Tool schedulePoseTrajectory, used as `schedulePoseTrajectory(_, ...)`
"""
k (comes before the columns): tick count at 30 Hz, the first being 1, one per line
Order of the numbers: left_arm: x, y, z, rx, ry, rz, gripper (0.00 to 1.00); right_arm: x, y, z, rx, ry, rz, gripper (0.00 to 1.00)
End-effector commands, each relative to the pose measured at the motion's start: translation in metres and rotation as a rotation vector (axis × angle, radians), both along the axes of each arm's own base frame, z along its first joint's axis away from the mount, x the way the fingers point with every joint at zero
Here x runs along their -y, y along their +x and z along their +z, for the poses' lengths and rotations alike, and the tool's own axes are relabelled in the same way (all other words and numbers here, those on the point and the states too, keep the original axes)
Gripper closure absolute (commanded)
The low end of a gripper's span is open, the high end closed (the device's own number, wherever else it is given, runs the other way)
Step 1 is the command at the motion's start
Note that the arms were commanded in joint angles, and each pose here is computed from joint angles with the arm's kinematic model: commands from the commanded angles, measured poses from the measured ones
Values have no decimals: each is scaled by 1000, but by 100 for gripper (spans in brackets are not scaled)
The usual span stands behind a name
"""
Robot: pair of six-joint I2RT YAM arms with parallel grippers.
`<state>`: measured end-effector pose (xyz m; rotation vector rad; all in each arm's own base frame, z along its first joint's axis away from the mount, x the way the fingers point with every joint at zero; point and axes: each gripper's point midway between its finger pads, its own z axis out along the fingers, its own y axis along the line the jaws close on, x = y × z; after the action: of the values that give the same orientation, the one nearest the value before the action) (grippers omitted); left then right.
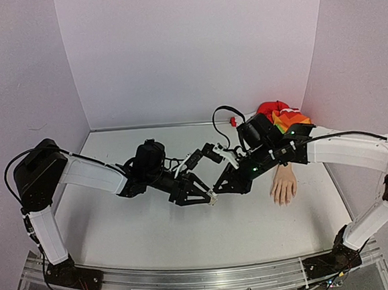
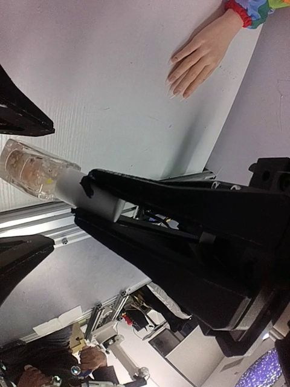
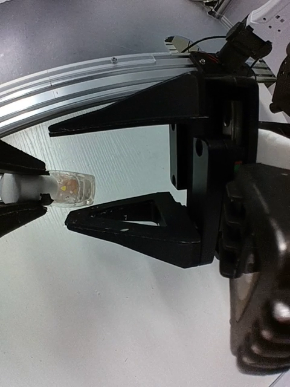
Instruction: Paint the nails
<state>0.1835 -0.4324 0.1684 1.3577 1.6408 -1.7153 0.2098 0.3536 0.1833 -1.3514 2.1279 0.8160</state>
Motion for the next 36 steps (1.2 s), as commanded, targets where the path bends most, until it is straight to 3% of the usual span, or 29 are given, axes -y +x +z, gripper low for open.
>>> schedulePoseTrajectory(1, 6, 5, 11, 82, -27, 18, 39, -8, 1, 30, 44, 76, 26, 100)
schedulePoseTrajectory(8, 7, 9, 18, 127, -57, 64, 52, -11, 4, 30, 40, 83, 21, 100)
schedulePoseTrajectory(16, 5, 6, 14, 126, -41, 44, 52, -12, 8, 35, 60, 97, -3, 100)
schedulePoseTrajectory(21, 6, 7, 15, 139, -43, 54, 67, -12, 9, 32, 58, 95, -8, 100)
schedulePoseTrajectory(25, 5, 14, 14, 178, -29, 102, 87, -9, 18, 32, 75, 86, -69, 100)
schedulePoseTrajectory(26, 4, 18, 14, 202, -26, 133, 90, -7, 23, 33, 78, 85, -108, 95)
schedulePoseTrajectory(28, 2, 30, 16, 264, -20, 231, 97, -1, 36, 36, 88, 91, -220, 70)
schedulePoseTrajectory(30, -2, 43, 20, 341, -19, 351, 100, 7, 51, 39, 69, 105, -376, 54)
schedulePoseTrajectory(36, -13, 73, 36, 549, -20, 685, 100, 20, 74, 54, -67, 218, -719, 38)
